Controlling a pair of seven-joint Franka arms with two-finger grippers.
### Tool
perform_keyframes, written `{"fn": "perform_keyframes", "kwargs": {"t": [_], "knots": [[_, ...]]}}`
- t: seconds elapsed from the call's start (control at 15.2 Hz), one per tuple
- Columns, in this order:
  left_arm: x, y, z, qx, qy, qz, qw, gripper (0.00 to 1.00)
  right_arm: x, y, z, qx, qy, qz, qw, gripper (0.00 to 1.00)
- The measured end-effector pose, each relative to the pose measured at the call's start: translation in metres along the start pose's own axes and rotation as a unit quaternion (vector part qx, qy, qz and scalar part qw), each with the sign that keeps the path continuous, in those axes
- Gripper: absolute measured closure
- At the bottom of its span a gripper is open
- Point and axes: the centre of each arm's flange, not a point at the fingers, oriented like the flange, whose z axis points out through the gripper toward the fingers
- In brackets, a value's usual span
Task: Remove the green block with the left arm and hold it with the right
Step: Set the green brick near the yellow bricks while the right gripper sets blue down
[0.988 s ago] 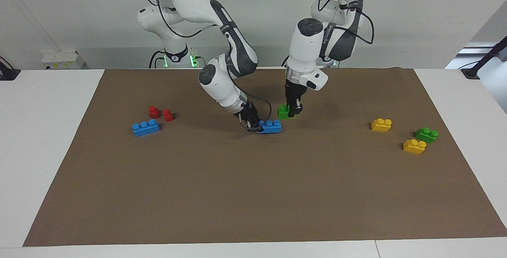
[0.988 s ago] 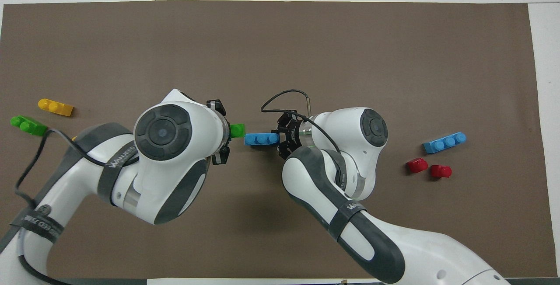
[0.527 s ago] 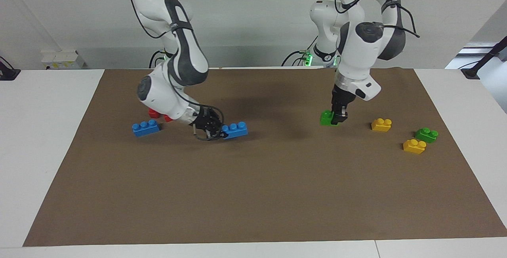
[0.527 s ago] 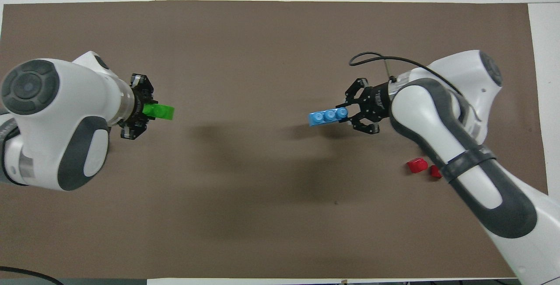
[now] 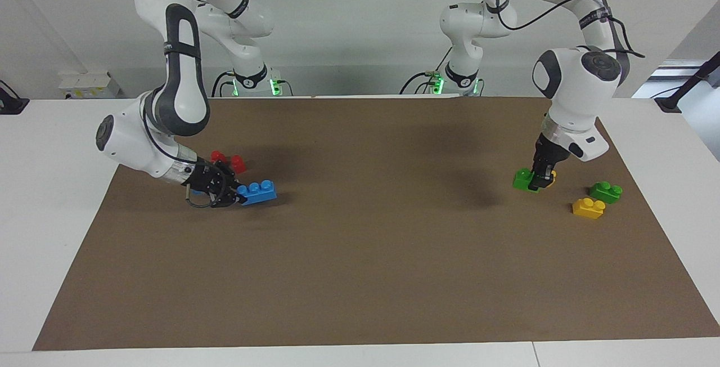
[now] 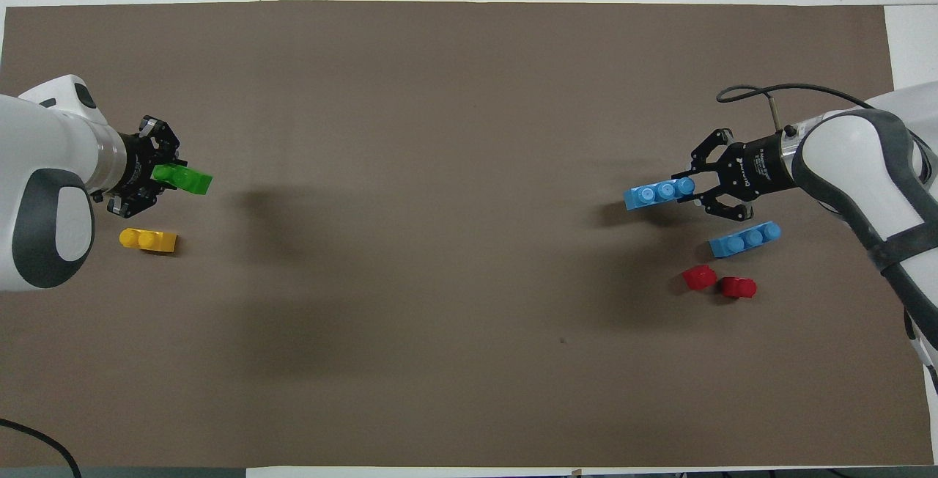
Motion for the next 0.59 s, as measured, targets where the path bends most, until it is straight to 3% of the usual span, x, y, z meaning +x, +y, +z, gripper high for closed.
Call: {"fn": "perform_keyframes", "kwargs": {"t": [0.59], "knots": [[0.044, 0.013, 0.075, 0.007, -0.006, 0.056, 0.998, 0.66, 0.038, 0.011, 0.0, 0.006, 0.001, -0.012, 1.0, 0.66]]}}
